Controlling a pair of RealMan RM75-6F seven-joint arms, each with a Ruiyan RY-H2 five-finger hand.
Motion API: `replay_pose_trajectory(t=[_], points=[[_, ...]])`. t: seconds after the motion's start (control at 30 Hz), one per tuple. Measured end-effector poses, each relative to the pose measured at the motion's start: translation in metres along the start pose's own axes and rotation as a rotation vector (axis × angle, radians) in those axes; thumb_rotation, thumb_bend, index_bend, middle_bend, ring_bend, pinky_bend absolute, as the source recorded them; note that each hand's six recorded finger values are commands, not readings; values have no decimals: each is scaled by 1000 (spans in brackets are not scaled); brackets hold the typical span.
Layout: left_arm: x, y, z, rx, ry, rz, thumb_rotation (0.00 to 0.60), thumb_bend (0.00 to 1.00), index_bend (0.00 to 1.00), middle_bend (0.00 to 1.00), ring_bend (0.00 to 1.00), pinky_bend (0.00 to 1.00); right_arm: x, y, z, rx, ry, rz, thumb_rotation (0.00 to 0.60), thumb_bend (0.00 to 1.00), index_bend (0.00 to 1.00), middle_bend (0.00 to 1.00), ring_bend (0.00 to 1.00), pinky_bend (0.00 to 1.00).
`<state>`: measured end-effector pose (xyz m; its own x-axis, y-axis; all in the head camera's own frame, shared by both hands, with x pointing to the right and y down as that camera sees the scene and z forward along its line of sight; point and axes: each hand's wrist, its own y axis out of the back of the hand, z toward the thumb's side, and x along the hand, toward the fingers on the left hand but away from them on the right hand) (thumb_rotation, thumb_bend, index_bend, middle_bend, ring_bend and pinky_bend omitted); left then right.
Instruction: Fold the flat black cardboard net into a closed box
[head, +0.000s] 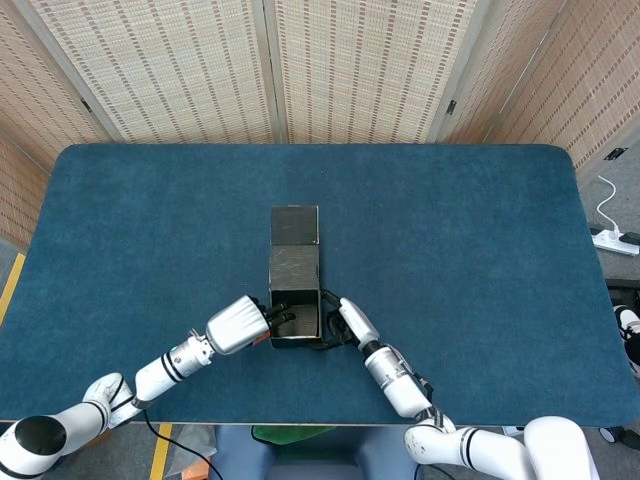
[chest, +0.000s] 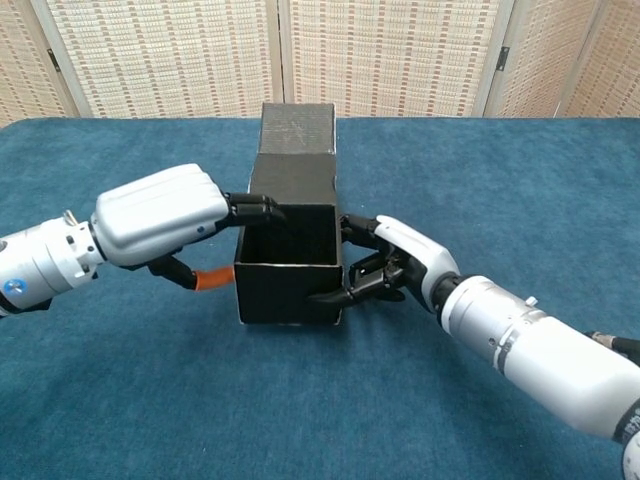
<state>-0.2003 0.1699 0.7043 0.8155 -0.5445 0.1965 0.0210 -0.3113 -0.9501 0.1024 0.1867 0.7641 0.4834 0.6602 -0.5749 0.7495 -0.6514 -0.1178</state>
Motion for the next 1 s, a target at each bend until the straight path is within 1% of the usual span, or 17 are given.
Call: replay_pose_trajectory(t=[0.13, 0.2, 0.27, 0.37, 0.4, 0.43, 0.47, 0.5, 0.53, 0.57, 0.63, 0.7, 0.77, 0.8, 0.93, 1.0], points=[[-5, 8, -7, 0, 29, 24, 600, 357, 150, 247, 806, 895, -8, -1, 2, 6, 1, -15, 600, 250, 543, 568, 772, 1000], [-9, 13, -10, -9, 44, 38, 600, 356, 138, 234, 802, 907, -13, -2, 3, 12, 0, -22, 600, 250, 540, 543, 772, 1000], [-13, 18, -13, -20, 58, 50, 600, 356, 134, 230, 801, 913, -18, -4, 4, 23, -2, -27, 600, 250, 506, 505, 770, 1000], [-19, 27, -19, -54, 89, 70, 600, 356, 130, 218, 795, 928, -25, -5, 2, 43, -10, -37, 600, 247, 361, 405, 761, 1000], [-21, 30, -21, -80, 103, 76, 600, 357, 129, 213, 793, 932, -27, -5, 1, 49, -14, -39, 600, 235, 273, 351, 754, 1000], [-22, 32, -23, -106, 114, 78, 600, 356, 123, 206, 791, 934, -28, -5, 0, 55, -18, -40, 600, 223, 217, 318, 748, 1000], [-23, 33, -24, -139, 126, 80, 600, 354, 116, 200, 789, 936, -30, -6, -1, 66, -23, -37, 600, 193, 132, 267, 739, 1000], [-25, 35, -27, -191, 145, 78, 600, 348, 96, 186, 785, 938, -30, -7, -2, 74, -26, -33, 600, 145, 52, 209, 724, 1000], [-26, 35, -28, -236, 159, 75, 600, 342, 77, 174, 782, 939, -30, -9, -3, 81, -28, -27, 600, 92, 13, 162, 709, 1000], [-28, 36, -30, -287, 175, 70, 600, 339, 67, 167, 780, 940, -29, -10, -3, 87, -29, -19, 600, 60, 3, 134, 699, 1000], [-30, 36, -34, -417, 212, 54, 600, 337, 54, 158, 778, 941, -26, -12, -4, 98, -27, -7, 600, 3, 0, 68, 671, 1000], [-34, 35, -37, -550, 251, 31, 600, 334, 43, 150, 777, 942, -23, -12, -5, 103, -24, 1, 600, 0, 0, 37, 660, 1000], [-36, 33, -38, -641, 279, 11, 600, 326, 24, 137, 772, 942, -19, -12, -5, 103, -23, 8, 600, 0, 0, 18, 651, 1000], [-38, 31, -39, -675, 296, -1, 600, 319, 12, 125, 766, 942, -17, -12, -5, 102, -23, 10, 600, 0, 0, 11, 645, 1000], [-41, 26, -40, -722, 324, -35, 600, 294, 0, 67, 737, 942, -11, -12, -4, 99, -17, 23, 600, 0, 0, 6, 638, 1000], [-43, 22, -41, -769, 339, -59, 600, 283, 0, 38, 720, 941, -7, -11, -3, 101, -13, 32, 600, 0, 0, 8, 638, 1000]])
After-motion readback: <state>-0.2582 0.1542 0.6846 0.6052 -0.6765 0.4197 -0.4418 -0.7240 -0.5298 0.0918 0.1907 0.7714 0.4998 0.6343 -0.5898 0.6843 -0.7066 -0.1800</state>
